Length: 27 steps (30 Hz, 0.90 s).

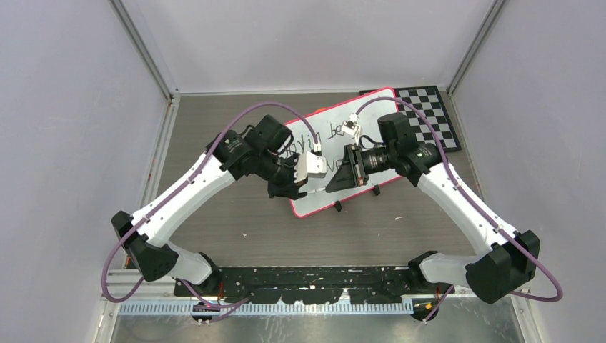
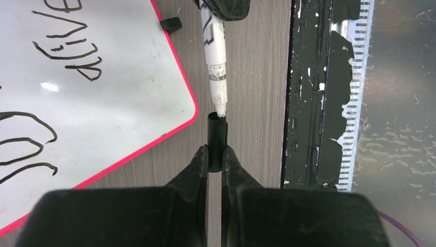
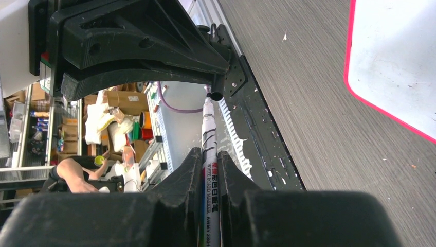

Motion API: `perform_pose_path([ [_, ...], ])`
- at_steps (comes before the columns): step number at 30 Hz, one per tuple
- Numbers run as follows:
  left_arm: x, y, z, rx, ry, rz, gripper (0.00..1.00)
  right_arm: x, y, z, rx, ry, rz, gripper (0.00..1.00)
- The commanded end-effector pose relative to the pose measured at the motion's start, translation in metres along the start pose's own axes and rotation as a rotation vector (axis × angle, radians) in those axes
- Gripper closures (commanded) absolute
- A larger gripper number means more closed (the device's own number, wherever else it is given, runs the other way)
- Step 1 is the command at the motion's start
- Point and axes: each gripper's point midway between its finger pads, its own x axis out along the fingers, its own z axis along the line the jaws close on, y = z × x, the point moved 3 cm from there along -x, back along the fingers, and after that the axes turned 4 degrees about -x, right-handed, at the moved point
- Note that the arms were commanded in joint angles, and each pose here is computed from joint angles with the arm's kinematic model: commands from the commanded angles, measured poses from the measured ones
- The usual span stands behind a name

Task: Write a sentence on the whiteboard
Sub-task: Close the whiteboard marker at the center of the board.

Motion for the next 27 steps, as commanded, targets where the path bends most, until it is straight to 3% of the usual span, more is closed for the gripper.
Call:
perform_pose_path([
  [1,-0.008,-0.018,-0.003,0.020,0.004,-0.064,1.00,-0.002,-0.002,0.009,-0.050,-0.016,-0.008,1.00],
  [14,-0.014,0.000,-0.009,0.039,-0.017,-0.023,1.00,-0.004,-0.001,0.009,-0.067,0.004,-0.001,1.00],
  [27,-0.008,-0.006,-0.012,0.041,0.023,-0.031,1.00,-0.004,-0.006,0.014,-0.062,-0.021,-0.007,1.00],
])
